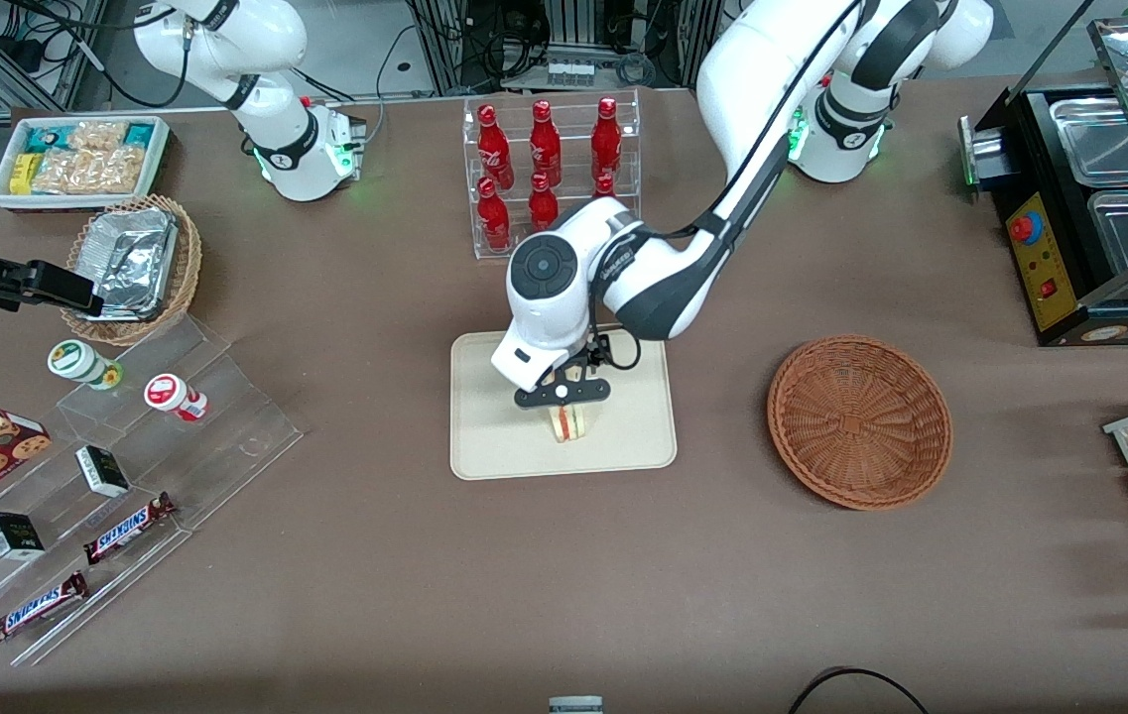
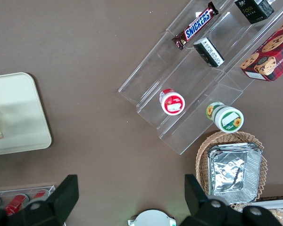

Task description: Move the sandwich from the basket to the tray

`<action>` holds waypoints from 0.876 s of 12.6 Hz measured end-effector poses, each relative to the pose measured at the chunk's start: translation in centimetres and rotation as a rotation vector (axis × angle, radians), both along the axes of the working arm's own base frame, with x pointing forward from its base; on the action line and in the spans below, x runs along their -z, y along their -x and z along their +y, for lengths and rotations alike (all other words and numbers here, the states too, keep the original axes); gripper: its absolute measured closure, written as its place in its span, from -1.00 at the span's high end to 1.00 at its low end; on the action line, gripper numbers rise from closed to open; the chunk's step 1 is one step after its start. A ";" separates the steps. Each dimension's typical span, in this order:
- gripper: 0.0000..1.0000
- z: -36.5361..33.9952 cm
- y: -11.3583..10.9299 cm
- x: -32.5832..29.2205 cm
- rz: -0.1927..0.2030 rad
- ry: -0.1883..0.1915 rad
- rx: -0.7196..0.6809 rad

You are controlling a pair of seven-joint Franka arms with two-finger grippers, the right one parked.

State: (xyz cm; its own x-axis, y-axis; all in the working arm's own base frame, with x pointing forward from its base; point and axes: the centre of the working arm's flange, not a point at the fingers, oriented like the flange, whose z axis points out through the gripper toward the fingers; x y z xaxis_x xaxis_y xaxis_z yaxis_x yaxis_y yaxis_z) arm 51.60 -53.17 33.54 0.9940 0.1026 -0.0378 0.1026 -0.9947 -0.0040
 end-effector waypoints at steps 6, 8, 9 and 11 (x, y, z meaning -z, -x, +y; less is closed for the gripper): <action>1.00 8.4 -4.6 -8.9 -0.016 -0.011 -0.016; 1.00 12.7 -6.1 -10.2 -0.001 -0.011 0.021; 1.00 15.0 -6.6 -10.8 0.006 -0.010 0.039; 1.00 19.9 -6.8 -12.0 0.025 -0.006 0.091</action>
